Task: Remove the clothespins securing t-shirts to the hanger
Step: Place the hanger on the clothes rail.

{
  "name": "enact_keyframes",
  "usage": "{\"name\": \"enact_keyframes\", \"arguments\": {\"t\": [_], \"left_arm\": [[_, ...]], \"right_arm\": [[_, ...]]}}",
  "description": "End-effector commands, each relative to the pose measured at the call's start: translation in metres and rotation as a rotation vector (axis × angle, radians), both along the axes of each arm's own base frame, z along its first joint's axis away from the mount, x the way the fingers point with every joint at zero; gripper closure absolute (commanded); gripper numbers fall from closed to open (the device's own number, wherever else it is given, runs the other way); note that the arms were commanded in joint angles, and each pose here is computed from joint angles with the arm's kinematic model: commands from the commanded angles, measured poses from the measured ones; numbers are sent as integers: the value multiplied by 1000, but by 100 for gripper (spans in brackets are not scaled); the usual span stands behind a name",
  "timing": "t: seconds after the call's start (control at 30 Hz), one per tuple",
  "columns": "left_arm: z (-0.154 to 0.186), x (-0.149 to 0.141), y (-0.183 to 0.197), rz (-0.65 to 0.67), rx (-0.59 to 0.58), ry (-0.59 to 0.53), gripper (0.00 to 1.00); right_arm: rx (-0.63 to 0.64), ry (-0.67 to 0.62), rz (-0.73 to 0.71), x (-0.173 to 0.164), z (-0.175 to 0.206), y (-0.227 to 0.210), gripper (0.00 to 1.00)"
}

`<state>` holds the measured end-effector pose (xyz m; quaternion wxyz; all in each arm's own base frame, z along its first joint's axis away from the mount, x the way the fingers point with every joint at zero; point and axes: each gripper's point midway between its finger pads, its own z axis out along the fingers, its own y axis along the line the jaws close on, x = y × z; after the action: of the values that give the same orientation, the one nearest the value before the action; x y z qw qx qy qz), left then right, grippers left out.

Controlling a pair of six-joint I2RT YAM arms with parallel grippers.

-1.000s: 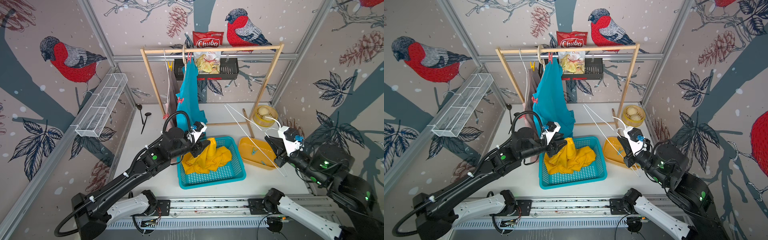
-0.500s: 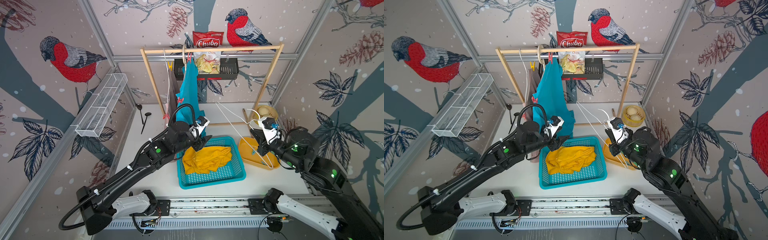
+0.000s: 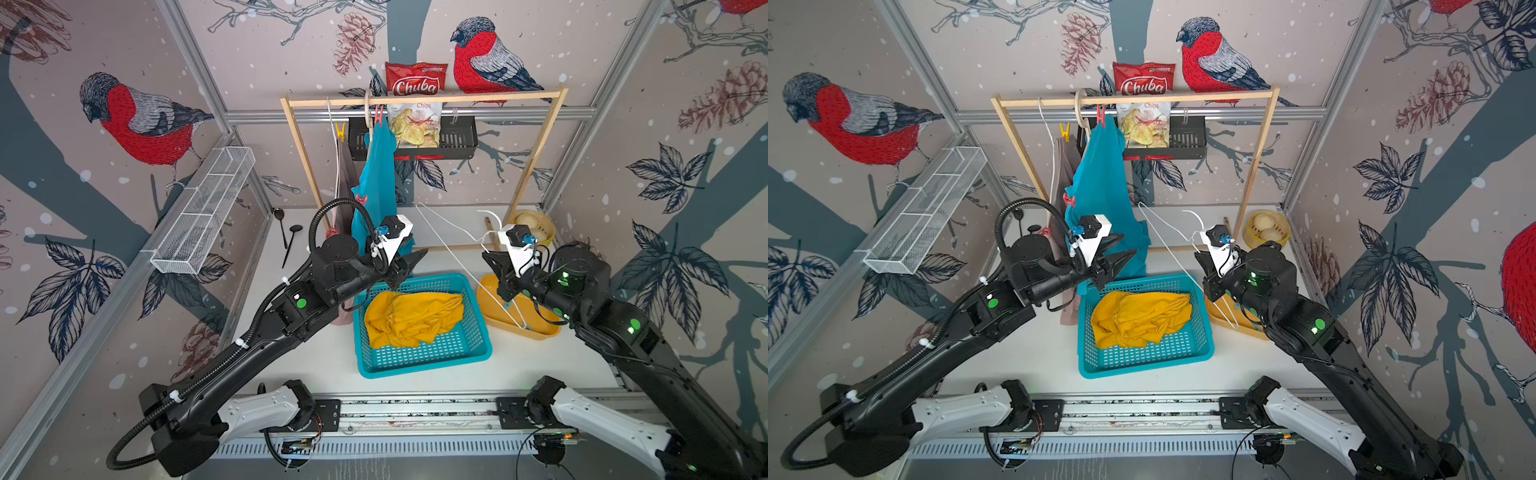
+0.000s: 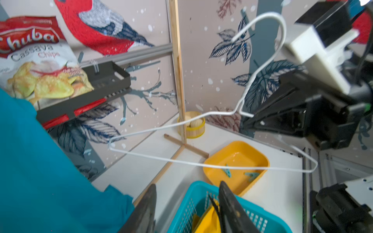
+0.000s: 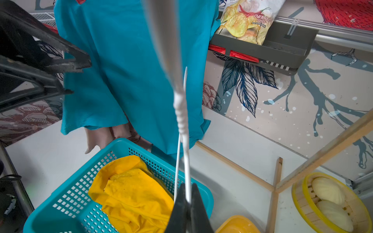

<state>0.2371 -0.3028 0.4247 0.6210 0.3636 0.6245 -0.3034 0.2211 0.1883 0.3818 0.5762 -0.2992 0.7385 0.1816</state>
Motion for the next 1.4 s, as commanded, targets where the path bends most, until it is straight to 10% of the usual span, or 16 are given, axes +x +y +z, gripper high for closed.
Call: {"name": "enact_keyframes", "arguments": {"t": [0.0,0.47,0.63,0.7,0.87,1.37], "left_arm": [[47,-6,-21,-97,-170,-125,55],[18,17,-107,-274,-58,-70,52],[13,19,-112,-282,-29,-65,100],[13,18,-110,-284,-7,-72,100],[22,23,-91,-302,17,-77,100],[27,3,-48,-527,44,-54,100]], "right_arm": [[122,-2,18,4,14,12,100],[153,51,141,-6,4,35,100],[144,50,157,-7,3,37,100],[162,37,142,-7,10,34,89],[318,-30,86,-21,62,9,19],[80,100,45,-43,44,-20,8]]}}
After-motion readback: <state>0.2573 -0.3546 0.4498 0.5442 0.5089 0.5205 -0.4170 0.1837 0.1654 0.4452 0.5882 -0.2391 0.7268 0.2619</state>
